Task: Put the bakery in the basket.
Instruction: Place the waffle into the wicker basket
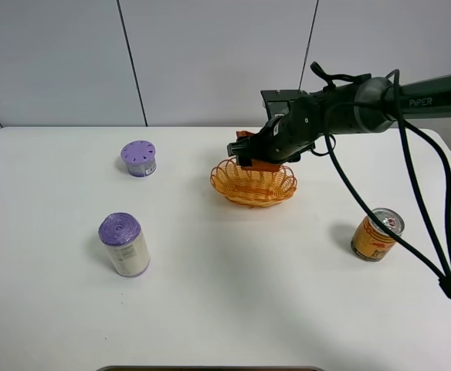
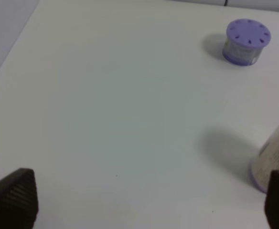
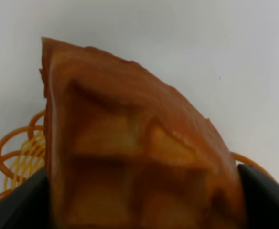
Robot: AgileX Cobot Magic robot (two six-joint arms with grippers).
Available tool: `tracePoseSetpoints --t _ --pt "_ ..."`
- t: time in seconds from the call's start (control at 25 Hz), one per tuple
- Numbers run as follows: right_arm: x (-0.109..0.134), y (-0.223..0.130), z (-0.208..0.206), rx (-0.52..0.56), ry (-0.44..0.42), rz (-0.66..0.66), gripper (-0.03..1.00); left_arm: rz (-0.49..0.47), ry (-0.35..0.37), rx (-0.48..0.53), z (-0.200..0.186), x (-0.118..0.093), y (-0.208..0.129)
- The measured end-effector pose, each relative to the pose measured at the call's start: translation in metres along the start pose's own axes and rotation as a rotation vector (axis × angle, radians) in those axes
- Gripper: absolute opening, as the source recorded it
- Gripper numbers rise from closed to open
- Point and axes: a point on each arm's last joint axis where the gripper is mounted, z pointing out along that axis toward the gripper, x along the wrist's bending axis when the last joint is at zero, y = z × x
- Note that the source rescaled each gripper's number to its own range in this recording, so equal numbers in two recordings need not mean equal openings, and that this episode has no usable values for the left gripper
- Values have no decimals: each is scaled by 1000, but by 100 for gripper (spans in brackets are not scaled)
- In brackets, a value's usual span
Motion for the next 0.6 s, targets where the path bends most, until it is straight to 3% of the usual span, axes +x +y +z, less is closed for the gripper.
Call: tracePoseSetpoints --t 0.6 --pt "8 -17 26 36 8 -14 0 0 0 0 0 0 0"
